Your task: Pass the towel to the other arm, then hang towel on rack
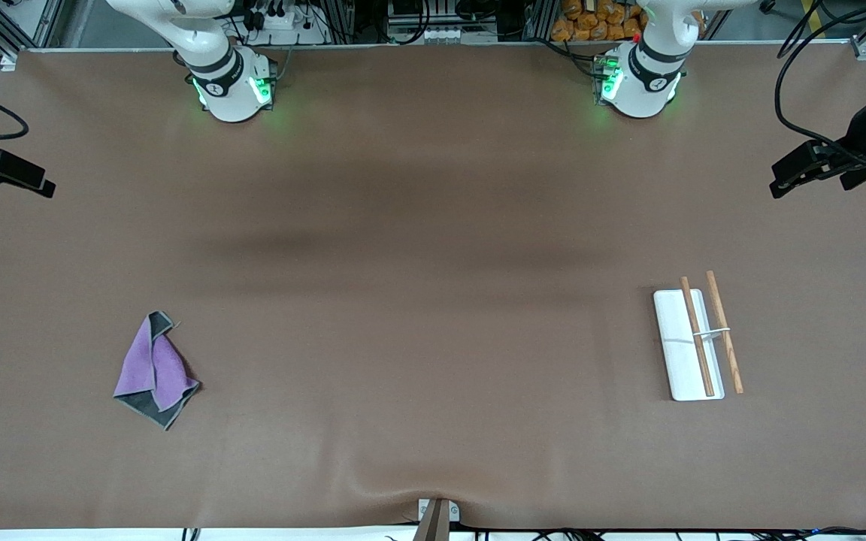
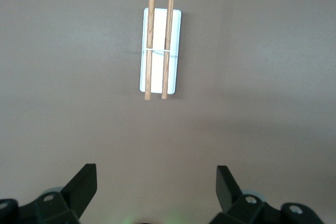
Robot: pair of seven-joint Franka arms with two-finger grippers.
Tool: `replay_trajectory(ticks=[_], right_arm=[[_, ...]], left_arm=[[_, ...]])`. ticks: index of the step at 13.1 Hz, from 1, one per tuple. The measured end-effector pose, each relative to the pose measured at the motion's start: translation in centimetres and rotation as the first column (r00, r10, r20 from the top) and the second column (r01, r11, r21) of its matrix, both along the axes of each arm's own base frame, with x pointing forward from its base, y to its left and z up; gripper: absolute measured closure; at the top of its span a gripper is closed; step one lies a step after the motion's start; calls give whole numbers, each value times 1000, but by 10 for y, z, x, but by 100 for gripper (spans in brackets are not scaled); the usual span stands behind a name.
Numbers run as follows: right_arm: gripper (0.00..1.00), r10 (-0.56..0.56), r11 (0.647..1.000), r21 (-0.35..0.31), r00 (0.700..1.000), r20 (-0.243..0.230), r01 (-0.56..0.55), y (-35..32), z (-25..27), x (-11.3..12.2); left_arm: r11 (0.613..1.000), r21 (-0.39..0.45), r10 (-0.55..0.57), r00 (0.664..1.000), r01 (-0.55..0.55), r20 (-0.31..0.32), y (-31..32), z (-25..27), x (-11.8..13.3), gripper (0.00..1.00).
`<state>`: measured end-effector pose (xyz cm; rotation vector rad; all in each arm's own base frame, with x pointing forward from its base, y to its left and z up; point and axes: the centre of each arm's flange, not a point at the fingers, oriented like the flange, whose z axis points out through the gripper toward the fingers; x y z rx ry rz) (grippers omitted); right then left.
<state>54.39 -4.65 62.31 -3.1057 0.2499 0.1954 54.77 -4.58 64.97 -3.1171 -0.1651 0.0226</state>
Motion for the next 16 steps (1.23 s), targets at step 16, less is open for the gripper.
replay_trajectory(ticks=[16], right_arm=[[0,-30,999,-11,997,-67,30,-20,-120,69]], left_arm=[[1000,0,-1,1000,1,-1,-1,0,0,0]])
